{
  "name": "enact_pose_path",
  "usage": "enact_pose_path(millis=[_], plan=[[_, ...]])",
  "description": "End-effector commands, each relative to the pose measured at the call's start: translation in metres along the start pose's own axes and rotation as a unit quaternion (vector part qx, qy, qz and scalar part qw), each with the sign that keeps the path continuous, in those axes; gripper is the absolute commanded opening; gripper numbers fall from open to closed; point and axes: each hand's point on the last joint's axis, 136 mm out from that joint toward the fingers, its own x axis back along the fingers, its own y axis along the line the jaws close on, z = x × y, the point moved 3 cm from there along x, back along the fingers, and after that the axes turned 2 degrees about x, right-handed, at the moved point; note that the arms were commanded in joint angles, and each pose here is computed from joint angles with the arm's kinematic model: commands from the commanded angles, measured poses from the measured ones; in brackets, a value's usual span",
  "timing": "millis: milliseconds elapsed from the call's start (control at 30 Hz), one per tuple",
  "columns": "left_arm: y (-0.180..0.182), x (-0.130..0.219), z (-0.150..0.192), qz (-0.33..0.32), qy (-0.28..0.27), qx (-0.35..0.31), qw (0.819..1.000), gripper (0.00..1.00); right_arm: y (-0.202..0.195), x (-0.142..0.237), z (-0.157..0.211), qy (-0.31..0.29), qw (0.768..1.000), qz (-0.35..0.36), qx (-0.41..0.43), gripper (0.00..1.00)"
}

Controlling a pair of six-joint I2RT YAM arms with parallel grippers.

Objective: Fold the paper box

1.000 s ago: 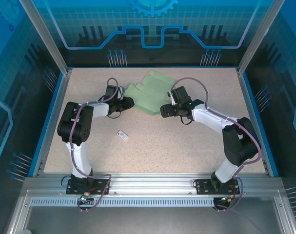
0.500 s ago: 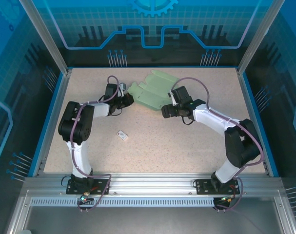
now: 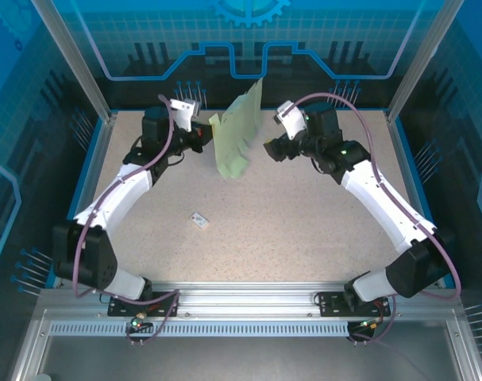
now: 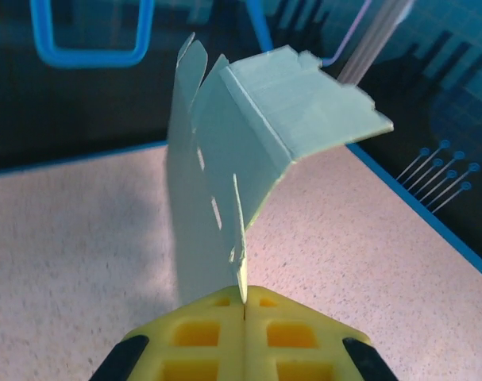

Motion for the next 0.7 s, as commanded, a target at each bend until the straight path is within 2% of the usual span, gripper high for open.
enact_pose_path(millis=[0,100,200,333,467,667], plan=[[-0.026,0.019,-0.002,0.021,0.044,-0.089,0.995,0.00,0.018,0.012,-0.020,-0.017,0.993,-0.053,0.108,0.85],[-0.046,0.031,-0.010,0.030,0.064,-0.141,0.987,0.00,0.025,0.026,-0.041,-0.049,0.983,-0.073,0.162,0.85],[-0.063,0.040,-0.012,0.037,0.080,-0.179,0.980,0.00,0.041,0.029,-0.046,-0.060,0.967,-0.094,0.229,0.85],[-0.084,0.048,-0.014,0.056,0.092,-0.207,0.972,0.00,0.049,0.018,-0.042,-0.056,0.948,-0.074,0.305,0.85],[-0.091,0.050,-0.009,0.058,0.108,-0.230,0.965,0.00,0.042,0.018,-0.041,-0.045,0.938,-0.041,0.341,0.85],[-0.103,0.049,-0.004,0.068,0.120,-0.257,0.956,0.00,0.039,0.028,-0.035,-0.034,0.929,-0.030,0.368,0.84]])
